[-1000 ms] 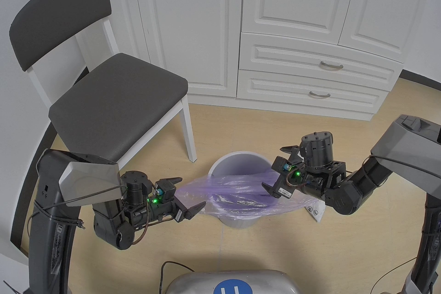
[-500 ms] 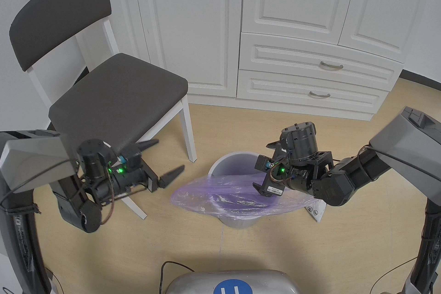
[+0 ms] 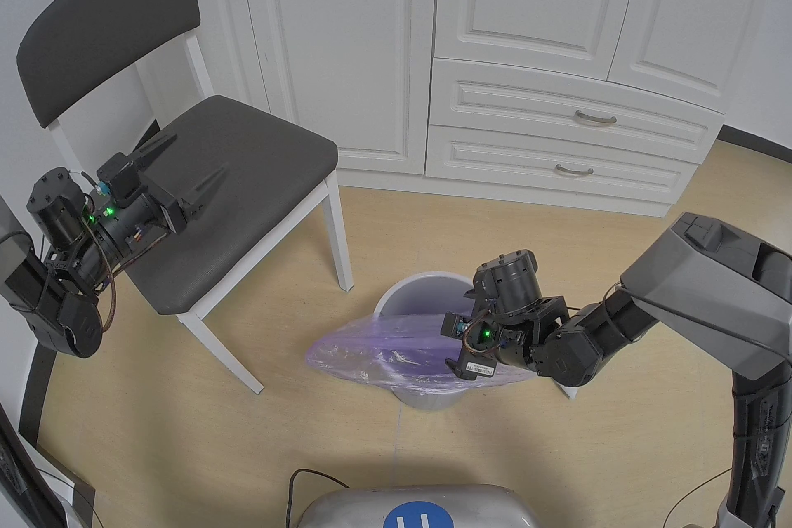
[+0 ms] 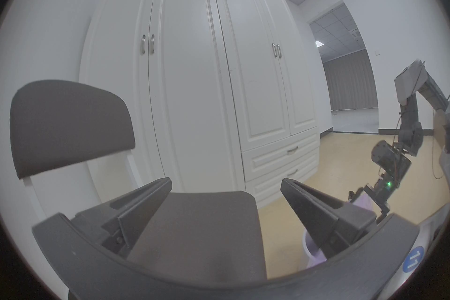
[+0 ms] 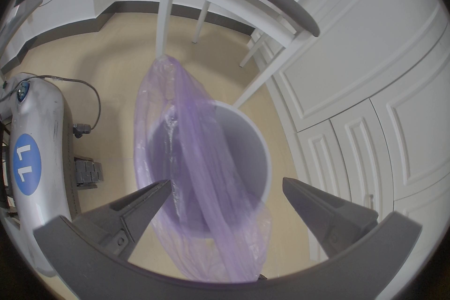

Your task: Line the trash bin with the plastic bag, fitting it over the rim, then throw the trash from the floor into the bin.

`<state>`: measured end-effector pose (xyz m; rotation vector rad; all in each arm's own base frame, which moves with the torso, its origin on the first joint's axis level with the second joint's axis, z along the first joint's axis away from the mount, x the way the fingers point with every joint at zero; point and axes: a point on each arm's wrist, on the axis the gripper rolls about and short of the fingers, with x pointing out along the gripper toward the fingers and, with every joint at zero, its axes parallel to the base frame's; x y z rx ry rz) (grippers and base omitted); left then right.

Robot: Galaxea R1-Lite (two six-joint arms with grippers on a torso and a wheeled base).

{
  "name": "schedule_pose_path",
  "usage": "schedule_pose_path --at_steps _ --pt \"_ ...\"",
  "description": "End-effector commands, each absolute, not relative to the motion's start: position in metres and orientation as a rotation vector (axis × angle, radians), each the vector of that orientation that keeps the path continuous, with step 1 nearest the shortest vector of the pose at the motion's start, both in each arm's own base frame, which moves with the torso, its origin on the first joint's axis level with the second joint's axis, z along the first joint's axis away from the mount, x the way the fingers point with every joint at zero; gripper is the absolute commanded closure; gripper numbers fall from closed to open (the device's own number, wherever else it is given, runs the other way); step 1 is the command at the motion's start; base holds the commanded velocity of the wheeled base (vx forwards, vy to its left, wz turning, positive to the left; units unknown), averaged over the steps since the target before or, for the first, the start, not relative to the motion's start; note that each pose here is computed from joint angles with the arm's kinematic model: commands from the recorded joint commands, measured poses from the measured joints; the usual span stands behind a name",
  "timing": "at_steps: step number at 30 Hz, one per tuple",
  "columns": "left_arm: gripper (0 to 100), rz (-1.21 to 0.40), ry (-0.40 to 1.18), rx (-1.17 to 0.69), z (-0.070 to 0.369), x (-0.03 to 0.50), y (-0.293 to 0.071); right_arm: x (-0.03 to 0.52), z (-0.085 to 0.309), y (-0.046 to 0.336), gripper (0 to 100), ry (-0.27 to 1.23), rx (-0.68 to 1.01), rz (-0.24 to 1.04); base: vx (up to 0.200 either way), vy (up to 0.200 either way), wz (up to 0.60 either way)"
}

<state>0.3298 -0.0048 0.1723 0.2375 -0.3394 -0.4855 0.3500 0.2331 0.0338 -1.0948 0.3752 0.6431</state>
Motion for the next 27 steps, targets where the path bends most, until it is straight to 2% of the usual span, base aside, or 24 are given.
schedule_pose_path --at_steps 1,11,19,20,27 --pt "0 -0.463 -0.381 0.253 0.185 0.328 0.001 0.35 0.018 0.235 0 0.405 -1.107 0.66 0.0 0.0 0.0" --pt "0 -0.444 -0.376 0.262 0.182 0.332 0.007 0.366 -0.008 0.242 0 0.428 -1.106 0.659 0.0 0.0 0.0" --pt "0 -0.402 -0.376 0.262 0.18 0.342 0.01 0.387 -0.011 0.238 0 0.414 -1.088 0.617 0.0 0.0 0.0" --pt "0 -0.402 -0.376 0.262 0.18 0.342 0.01 0.387 -0.011 0.238 100 0.414 -1.088 0.617 0.0 0.0 0.0" --pt "0 -0.402 -0.374 0.263 0.179 0.342 0.01 0.403 0.009 0.245 100 0.333 -1.051 0.586 0.0 0.0 0.0"
